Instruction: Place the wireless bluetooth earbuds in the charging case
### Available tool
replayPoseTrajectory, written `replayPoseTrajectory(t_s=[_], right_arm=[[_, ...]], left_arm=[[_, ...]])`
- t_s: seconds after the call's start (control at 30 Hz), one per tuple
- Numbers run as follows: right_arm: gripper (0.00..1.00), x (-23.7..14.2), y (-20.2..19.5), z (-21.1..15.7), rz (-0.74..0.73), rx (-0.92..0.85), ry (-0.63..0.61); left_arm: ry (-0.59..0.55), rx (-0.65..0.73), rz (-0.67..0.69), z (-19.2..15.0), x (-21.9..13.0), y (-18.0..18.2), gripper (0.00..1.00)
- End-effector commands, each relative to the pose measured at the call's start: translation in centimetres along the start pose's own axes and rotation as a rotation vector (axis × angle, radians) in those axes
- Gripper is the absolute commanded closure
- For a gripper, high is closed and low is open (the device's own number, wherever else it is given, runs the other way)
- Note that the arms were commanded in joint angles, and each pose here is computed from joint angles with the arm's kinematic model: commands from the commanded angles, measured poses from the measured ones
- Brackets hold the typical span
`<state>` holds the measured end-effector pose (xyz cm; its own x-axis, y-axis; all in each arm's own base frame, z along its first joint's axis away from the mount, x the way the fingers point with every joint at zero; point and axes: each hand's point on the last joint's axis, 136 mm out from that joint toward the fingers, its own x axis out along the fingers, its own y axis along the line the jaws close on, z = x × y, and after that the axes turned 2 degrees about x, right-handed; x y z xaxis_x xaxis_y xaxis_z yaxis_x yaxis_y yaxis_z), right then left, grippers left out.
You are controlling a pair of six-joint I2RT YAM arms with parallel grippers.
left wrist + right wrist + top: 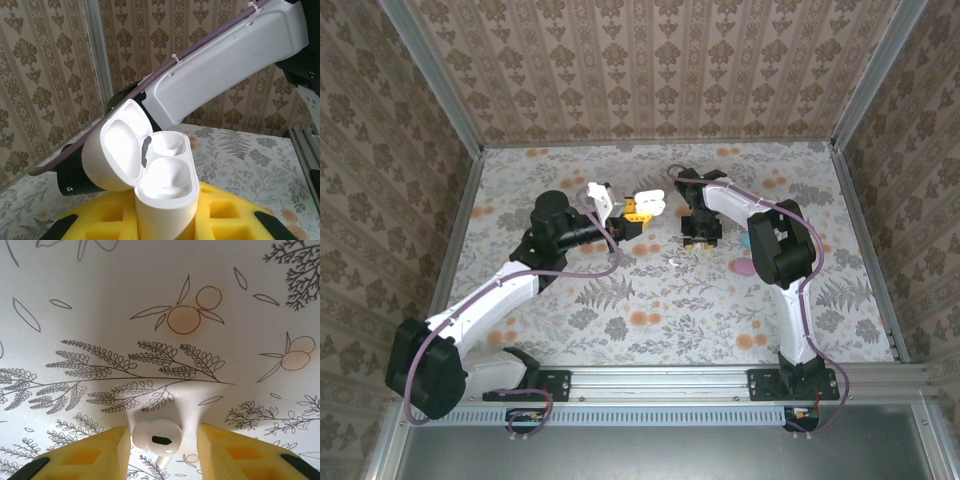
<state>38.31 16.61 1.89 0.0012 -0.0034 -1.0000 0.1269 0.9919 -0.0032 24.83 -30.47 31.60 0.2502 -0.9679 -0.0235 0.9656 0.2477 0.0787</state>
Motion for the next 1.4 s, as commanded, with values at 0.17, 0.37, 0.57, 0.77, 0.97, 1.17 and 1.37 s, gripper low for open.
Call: replayPoseTrajectory(t_s=[0.17,0.37,0.57,0.77,0.97,1.17,1.37], right_arm=[[0.63,0.7,-0.1,0.5,-0.036,-0.04,-0.004],[0.65,0.5,0.1,0.8,-0.028,-0.05,-0.02],[0.64,0.7,0.1,0.9,-0.036,-0.061,-0.018],[0.65,0.9,0.2,1.1,-0.046,-0.087,-0.024],[0.7,0.5,0.0,1.2,-0.052,-0.097,-0.032],[0.72,-0.1,-0.2,0.9,-0.053,-0.101,-0.032],[0.72,-3.4,-0.1,0.9,-0.009,-0.084,-0.109]], left_arm=[[-0.011,0.023,-0.004,0.6,-0.4,-0.1,0.77],[-0.01,0.021,-0.008,0.6,-0.4,0.0,0.77],[-0.011,0.016,-0.014,0.6,-0.3,-0.1,0.77],[-0.009,0.012,-0.017,0.5,-0.2,-0.1,0.77],[-0.006,0.007,-0.02,0.3,-0.1,0.0,0.77],[-0.005,0.005,-0.018,0.4,-0.1,0.0,0.77],[0.008,-0.006,0.0,-0.2,0.0,0.4,0.77]])
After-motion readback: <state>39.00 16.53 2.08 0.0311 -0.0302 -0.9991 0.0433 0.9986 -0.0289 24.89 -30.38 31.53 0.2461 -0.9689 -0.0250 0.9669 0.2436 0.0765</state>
